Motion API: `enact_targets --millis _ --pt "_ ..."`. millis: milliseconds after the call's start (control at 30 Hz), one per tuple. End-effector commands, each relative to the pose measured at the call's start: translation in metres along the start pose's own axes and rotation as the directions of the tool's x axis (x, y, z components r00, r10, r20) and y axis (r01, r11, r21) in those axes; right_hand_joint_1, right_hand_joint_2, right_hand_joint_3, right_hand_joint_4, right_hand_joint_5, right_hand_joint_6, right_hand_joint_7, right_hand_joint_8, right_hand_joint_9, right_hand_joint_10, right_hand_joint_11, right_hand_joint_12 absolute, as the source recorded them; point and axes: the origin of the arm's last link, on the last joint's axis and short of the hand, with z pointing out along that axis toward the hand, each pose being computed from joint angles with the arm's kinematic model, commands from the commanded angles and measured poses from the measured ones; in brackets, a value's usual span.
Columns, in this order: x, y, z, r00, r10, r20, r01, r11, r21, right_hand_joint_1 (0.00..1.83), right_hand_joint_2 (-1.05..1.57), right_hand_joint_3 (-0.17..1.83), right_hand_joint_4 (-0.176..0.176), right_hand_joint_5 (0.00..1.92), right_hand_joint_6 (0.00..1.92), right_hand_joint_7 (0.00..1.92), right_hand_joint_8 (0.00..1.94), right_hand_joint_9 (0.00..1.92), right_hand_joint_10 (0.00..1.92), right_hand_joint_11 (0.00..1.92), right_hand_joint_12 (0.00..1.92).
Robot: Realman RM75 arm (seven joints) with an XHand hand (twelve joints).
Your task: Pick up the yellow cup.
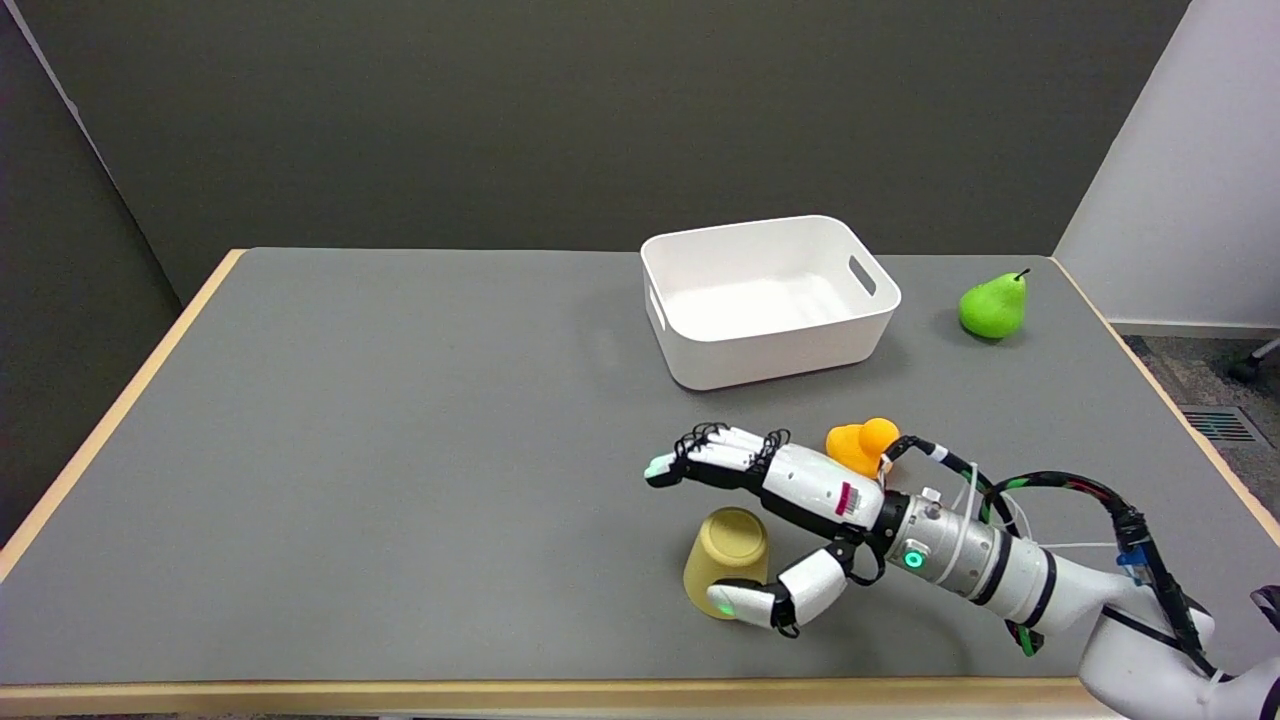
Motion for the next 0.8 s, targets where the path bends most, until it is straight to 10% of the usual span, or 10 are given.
enact_targets --millis 33,567,800 --pt "-0.016 0.020 -0.010 0.997 -0.019 0.079 0.025 0.996 -0.083 0.63 0.58 0.89 -0.077 0.24 0.48 0.24 0.39 0.08 0.76 0.04 1.29" --pt "0.003 0.019 -0.009 0.992 -0.100 0.072 0.105 0.993 -0.059 0.90 0.62 0.93 -0.079 0.34 0.64 0.51 0.62 0.42 1.11 0.35 1.60" --pt "0.004 0.020 -0.009 0.992 -0.106 0.071 0.111 0.992 -0.060 1.02 0.69 0.92 -0.043 0.51 1.09 0.72 0.97 0.67 1.31 0.56 1.73"
